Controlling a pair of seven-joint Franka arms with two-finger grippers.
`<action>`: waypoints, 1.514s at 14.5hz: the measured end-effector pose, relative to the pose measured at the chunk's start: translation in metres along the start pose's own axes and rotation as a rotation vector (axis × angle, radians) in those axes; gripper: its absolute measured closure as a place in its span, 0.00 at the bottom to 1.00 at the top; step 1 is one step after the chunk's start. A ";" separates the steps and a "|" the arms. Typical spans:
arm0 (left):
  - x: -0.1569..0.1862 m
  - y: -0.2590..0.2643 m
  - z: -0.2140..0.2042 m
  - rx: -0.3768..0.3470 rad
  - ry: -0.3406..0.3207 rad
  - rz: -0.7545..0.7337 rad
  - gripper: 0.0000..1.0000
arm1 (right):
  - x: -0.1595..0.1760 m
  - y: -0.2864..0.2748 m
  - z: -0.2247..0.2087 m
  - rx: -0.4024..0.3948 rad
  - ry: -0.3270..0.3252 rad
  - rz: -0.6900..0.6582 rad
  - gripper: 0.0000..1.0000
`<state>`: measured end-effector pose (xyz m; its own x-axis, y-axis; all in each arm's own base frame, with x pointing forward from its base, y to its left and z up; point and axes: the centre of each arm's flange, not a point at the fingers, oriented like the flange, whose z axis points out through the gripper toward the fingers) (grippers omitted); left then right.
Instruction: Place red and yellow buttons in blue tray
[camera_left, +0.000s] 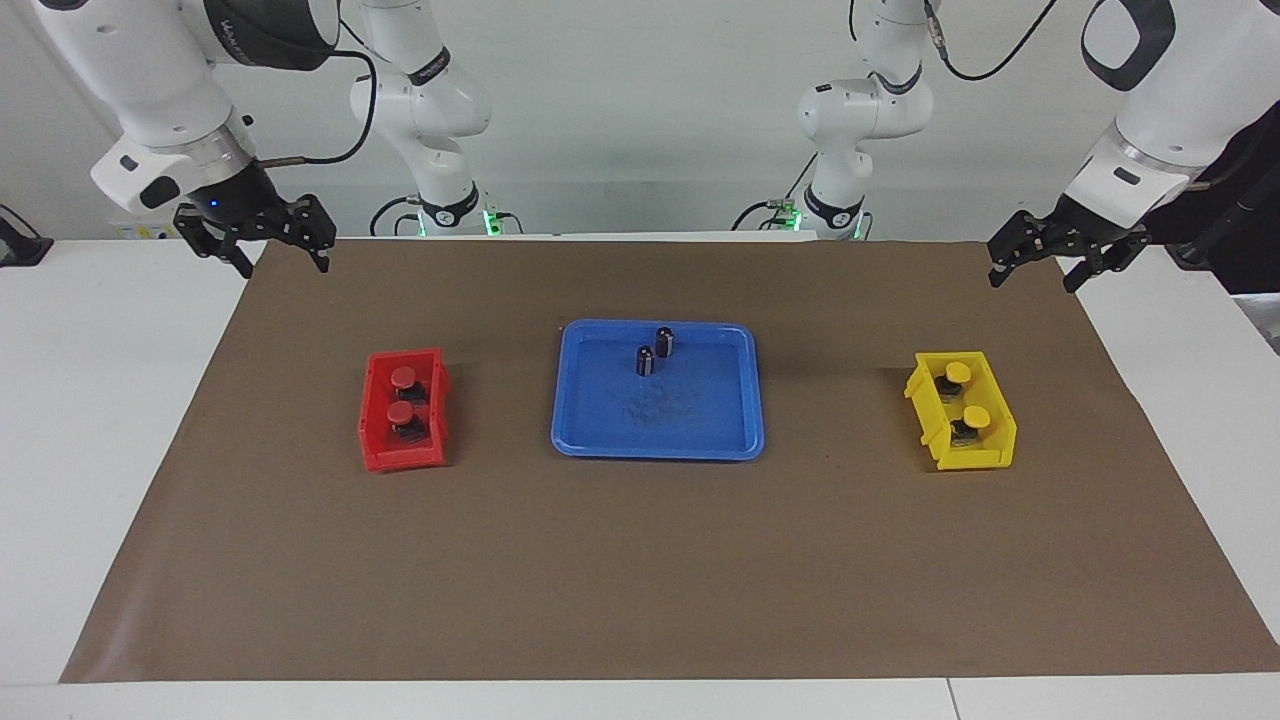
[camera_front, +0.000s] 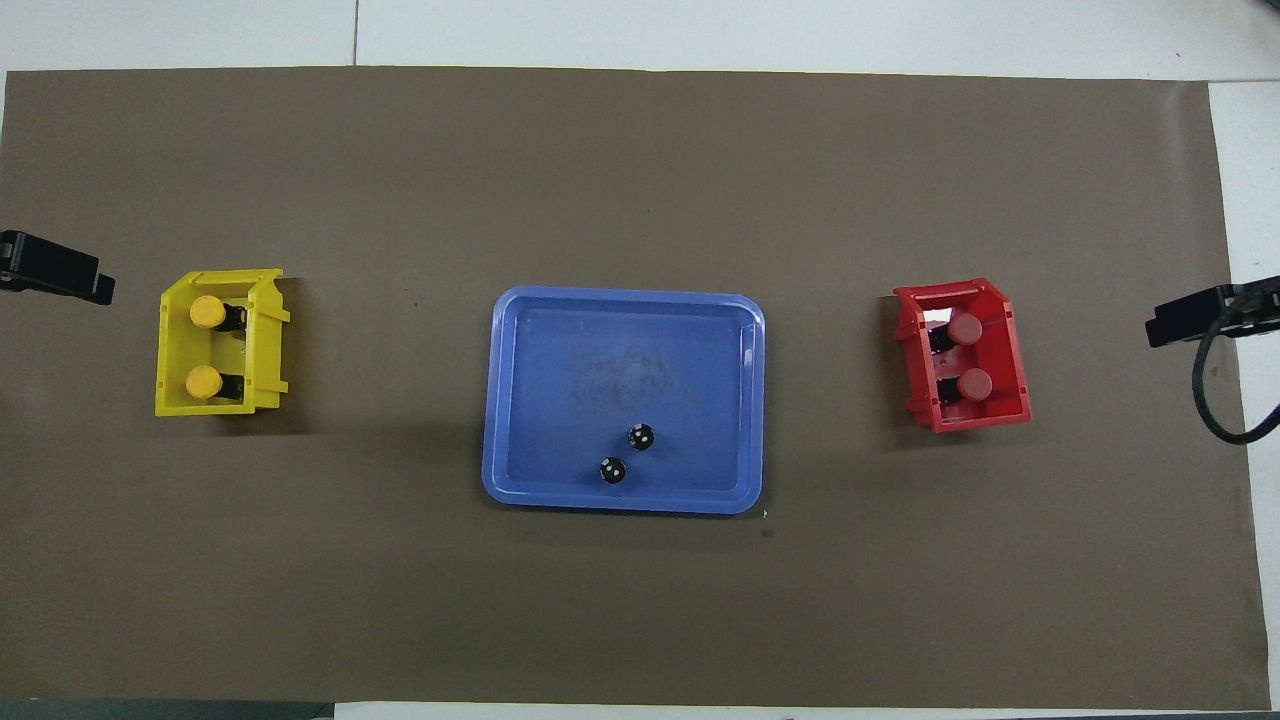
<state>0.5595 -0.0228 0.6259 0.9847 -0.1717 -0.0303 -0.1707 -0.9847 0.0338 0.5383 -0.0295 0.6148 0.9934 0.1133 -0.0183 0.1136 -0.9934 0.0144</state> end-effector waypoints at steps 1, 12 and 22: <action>0.000 0.000 0.000 0.000 0.000 0.000 0.00 | 0.006 -0.008 0.003 -0.003 0.016 -0.009 0.21; 0.000 0.000 0.000 0.000 0.000 0.000 0.00 | 0.099 -0.031 0.171 0.082 0.039 0.050 0.41; 0.000 0.000 0.000 0.000 0.000 0.000 0.00 | 0.073 -0.051 0.236 0.075 0.030 0.024 0.42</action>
<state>0.5595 -0.0228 0.6259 0.9847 -0.1717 -0.0303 -0.1707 -0.9847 0.0338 0.6010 0.0257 0.3764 0.9960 0.0884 0.0115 0.0890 -0.9942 -0.0601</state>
